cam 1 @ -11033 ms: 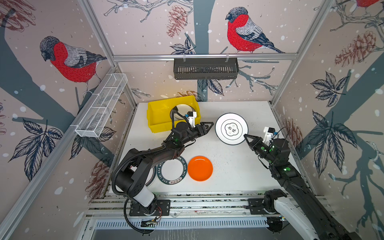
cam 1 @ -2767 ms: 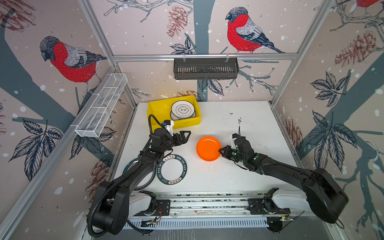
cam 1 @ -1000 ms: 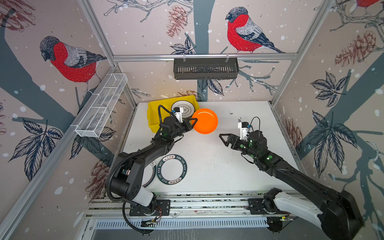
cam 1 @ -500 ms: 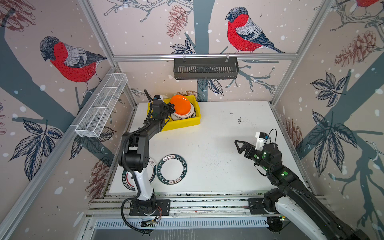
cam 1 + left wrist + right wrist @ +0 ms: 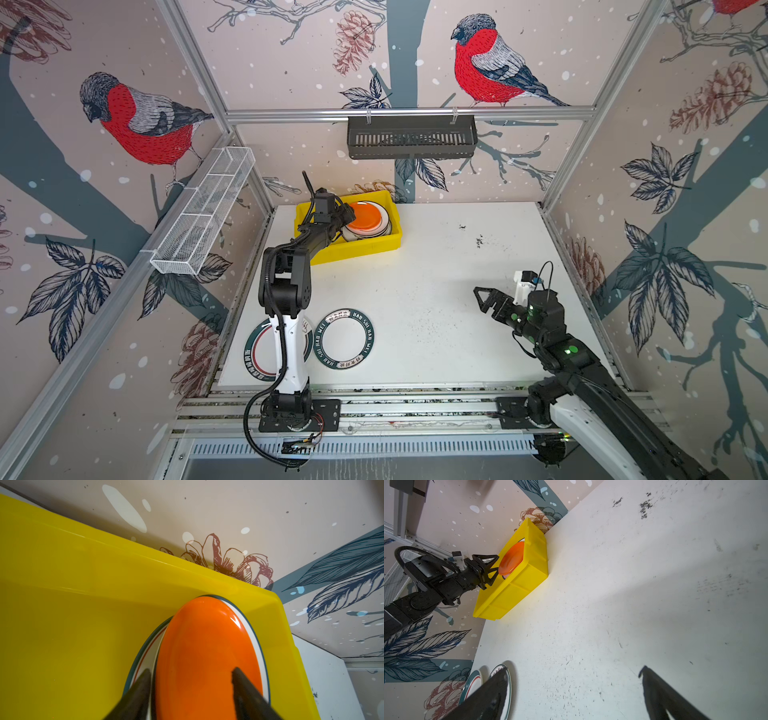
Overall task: Place the plates into the plastic bin on the countertop
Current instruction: 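Lower the orange plate into the yellow bin with the left gripper, then open the left gripper and withdraw it while the right moves to the green-rim plate, then close the right gripper on the green-rim plate rim and tilt it up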
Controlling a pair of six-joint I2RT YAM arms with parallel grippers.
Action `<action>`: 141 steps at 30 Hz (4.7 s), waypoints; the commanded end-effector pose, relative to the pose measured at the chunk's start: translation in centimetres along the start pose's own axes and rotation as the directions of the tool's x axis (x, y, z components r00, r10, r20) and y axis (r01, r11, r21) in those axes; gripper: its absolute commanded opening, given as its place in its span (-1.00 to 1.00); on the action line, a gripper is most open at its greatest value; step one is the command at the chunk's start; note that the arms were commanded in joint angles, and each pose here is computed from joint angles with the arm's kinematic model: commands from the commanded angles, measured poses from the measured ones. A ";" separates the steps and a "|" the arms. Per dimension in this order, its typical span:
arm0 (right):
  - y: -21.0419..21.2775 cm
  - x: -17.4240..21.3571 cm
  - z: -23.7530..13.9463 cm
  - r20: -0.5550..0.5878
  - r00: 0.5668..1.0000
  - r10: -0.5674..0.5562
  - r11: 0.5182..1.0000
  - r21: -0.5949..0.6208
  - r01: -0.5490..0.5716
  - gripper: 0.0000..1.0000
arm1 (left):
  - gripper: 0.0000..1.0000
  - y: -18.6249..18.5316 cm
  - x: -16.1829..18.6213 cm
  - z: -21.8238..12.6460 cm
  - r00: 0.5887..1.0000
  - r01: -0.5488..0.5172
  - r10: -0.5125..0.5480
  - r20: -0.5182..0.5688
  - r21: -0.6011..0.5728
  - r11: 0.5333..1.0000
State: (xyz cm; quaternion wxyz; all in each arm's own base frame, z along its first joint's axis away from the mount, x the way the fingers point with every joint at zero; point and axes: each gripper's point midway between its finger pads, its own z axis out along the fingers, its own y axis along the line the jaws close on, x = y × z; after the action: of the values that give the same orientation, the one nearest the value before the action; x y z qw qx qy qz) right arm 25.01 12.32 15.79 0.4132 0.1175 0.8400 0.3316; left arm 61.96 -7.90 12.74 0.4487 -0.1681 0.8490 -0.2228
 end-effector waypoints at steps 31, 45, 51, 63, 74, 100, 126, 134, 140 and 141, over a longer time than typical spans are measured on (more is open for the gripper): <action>11.3 13.9 9.8 -0.447 0.833 -0.326 0.932 -0.297 0.206 0.73 | 0.95 3.3 11.7 -22.8 0.997 -0.063 0.055 -0.046 -0.186 0.980; 16.0 22.0 13.5 -0.566 0.674 -0.475 0.871 -0.410 0.270 0.25 | 0.95 4.6 13.5 -27.1 0.999 -0.047 0.046 -0.009 -0.183 0.982; 16.6 23.3 14.0 -0.589 0.641 -0.491 0.865 -0.414 0.282 -0.04 | 0.95 4.5 13.7 -27.8 0.999 -0.030 0.035 0.027 -0.148 0.989; 17.6 25.0 14.4 -0.615 0.605 -0.505 0.855 -0.449 0.258 -0.20 | 0.95 3.2 14.0 -28.3 0.999 -0.025 0.026 0.021 -0.070 0.997; 17.5 26.7 14.6 -0.654 0.578 -0.488 0.868 -0.433 0.244 -0.31 | 0.95 2.7 14.7 -28.9 1.000 -0.005 0.005 0.025 -0.014 1.000; 16.9 27.9 15.6 -0.694 0.568 -0.442 0.896 -0.372 0.241 -0.59 | 0.95 2.4 14.9 -29.4 0.999 -0.014 0.013 0.037 0.016 1.000; 14.7 19.8 15.0 -0.599 0.753 -0.273 0.955 -0.261 0.139 -0.94 | 0.95 0.8 15.0 -29.2 0.997 -0.072 0.071 0.013 0.089 0.993; 12.6 14.0 13.1 -0.493 0.852 -0.177 0.974 -0.211 0.080 -0.96 | 0.95 -0.6 15.4 -28.6 0.998 -0.066 0.068 -0.011 0.157 0.985; 11.1 9.4 11.2 -0.380 0.919 -0.106 0.983 -0.177 0.040 -0.96 | 0.94 -2.1 15.7 -28.1 0.998 -0.055 0.061 -0.022 0.215 0.975; 10.9 8.7 10.9 -0.364 0.926 -0.097 0.984 -0.176 0.034 -0.96 | 0.94 -2.3 15.7 -28.0 0.998 -0.054 0.061 -0.025 0.224 0.973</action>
State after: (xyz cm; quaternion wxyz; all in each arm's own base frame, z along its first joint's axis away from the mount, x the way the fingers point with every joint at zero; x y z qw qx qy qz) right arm 26.07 30.32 11.05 0.2348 -0.0300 0.8904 0.3889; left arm 29.48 -10.25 15.32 0.4367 -0.0972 0.8495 -0.2797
